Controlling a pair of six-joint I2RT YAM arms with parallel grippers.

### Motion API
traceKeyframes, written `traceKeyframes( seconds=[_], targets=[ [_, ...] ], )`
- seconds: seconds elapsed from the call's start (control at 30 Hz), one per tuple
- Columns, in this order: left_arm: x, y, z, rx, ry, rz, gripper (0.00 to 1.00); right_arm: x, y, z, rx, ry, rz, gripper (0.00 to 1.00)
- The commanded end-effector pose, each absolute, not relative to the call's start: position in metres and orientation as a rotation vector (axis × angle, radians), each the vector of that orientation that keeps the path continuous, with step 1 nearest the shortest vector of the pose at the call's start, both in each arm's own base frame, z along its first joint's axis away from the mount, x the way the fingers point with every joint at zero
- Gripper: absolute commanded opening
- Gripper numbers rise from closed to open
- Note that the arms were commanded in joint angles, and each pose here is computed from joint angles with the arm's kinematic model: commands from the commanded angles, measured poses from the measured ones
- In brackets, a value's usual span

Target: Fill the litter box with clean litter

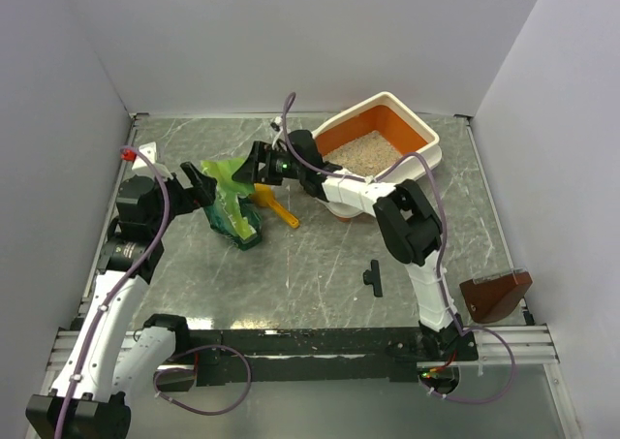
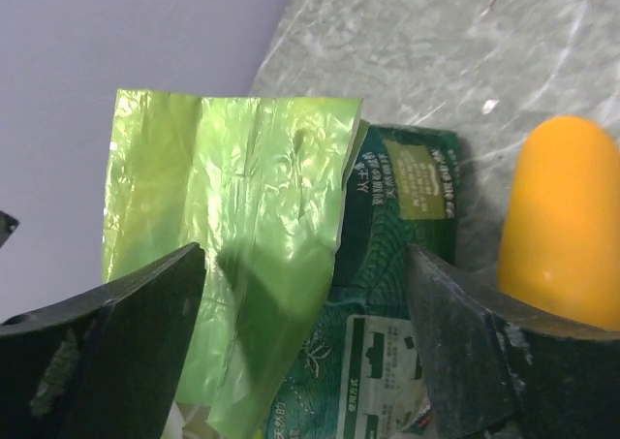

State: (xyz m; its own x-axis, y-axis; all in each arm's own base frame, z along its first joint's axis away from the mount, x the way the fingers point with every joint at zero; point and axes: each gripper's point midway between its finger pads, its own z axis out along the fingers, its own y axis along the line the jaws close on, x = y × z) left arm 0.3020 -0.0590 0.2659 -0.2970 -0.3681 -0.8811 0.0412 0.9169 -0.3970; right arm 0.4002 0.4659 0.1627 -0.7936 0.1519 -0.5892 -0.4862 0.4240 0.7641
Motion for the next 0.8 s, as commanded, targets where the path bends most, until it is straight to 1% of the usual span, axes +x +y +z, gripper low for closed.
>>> traceKeyframes(
  seconds=[0.0,0.03,0.13,0.17,0.2,0.23,0.33,0.43,0.53,0.63,0.77],
  targets=[
    [0.303,-0.06,0.284,-0.234,1.763,-0.422,0.99,0.389,0.486,0.21,-0.372,1.893,1.596,0.77],
    [0.304,-0.06,0.282,-0.233,1.768,-0.421,0.99,0.385,0.487,0.215,-0.381,1.862,1.635,0.69],
    [0.302,-0.06,0.279,-0.228,1.776,-0.418,0.99,0.379,0.487,0.224,-0.401,1.797,1.695,0.34],
    [0.301,-0.06,0.279,-0.229,1.774,-0.417,0.99,0.377,0.487,0.228,-0.411,1.777,1.708,0.26],
    [0.3,-0.059,0.28,-0.229,1.771,-0.414,0.99,0.374,0.487,0.233,-0.426,1.754,1.725,0.16],
    [0.301,-0.059,0.281,-0.227,1.765,-0.413,0.99,0.37,0.487,0.239,-0.444,1.737,1.749,0.0],
    [0.3,-0.057,0.281,-0.235,1.764,-0.404,0.99,0.357,0.484,0.265,-0.526,1.653,1.792,0.0],
    [0.297,-0.054,0.283,-0.245,1.754,-0.392,0.99,0.342,0.481,0.287,-0.649,1.602,1.755,0.0],
    [0.293,-0.054,0.291,-0.232,1.724,-0.399,0.99,0.324,0.476,0.322,-0.849,1.533,1.608,0.0],
    [0.289,-0.061,0.301,-0.192,1.694,-0.438,0.99,0.307,0.472,0.33,-1.071,1.573,1.42,0.0],
    [0.28,-0.083,0.313,-0.08,1.651,-0.547,0.99,0.281,0.463,0.357,-1.333,1.477,1.286,0.0]
  ],
)
